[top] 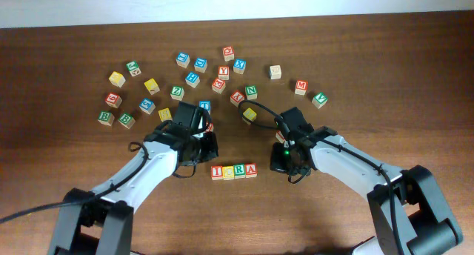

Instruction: Spell out ICRA

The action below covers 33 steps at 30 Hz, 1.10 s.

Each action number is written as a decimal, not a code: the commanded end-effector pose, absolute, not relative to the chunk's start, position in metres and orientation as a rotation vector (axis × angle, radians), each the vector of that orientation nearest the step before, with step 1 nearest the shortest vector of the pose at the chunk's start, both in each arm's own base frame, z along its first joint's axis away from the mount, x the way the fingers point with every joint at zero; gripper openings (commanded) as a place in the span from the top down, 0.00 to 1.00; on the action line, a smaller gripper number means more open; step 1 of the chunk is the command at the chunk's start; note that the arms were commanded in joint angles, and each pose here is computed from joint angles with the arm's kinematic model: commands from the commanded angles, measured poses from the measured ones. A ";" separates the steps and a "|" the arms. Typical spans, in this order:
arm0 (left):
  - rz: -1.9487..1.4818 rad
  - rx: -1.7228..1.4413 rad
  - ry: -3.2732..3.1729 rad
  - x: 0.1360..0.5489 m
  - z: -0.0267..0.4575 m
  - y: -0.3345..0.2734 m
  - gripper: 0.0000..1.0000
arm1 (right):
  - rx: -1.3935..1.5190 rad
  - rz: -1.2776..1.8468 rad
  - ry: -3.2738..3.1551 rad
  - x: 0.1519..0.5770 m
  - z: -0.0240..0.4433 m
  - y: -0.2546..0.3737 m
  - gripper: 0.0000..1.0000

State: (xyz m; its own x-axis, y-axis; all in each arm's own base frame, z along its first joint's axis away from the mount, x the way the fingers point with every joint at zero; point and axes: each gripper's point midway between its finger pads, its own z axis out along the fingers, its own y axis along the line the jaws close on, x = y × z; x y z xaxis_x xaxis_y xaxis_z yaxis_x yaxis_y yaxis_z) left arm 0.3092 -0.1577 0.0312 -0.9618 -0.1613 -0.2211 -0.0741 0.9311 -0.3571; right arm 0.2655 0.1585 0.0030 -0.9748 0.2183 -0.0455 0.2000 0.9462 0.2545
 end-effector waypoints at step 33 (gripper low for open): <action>-0.556 -0.142 2.961 0.285 0.018 -0.173 1.00 | 0.303 0.372 3.044 0.263 -0.003 0.159 0.96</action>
State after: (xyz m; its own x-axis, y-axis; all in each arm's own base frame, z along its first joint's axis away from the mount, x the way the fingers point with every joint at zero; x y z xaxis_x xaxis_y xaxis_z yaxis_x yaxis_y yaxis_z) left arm 0.2832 -0.1690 0.0164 -0.9870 -0.1148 -0.1121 -0.0684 0.9330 -0.3534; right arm 0.2654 0.1587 0.0030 -0.9750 0.2180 -0.0440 0.1999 0.9459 0.2557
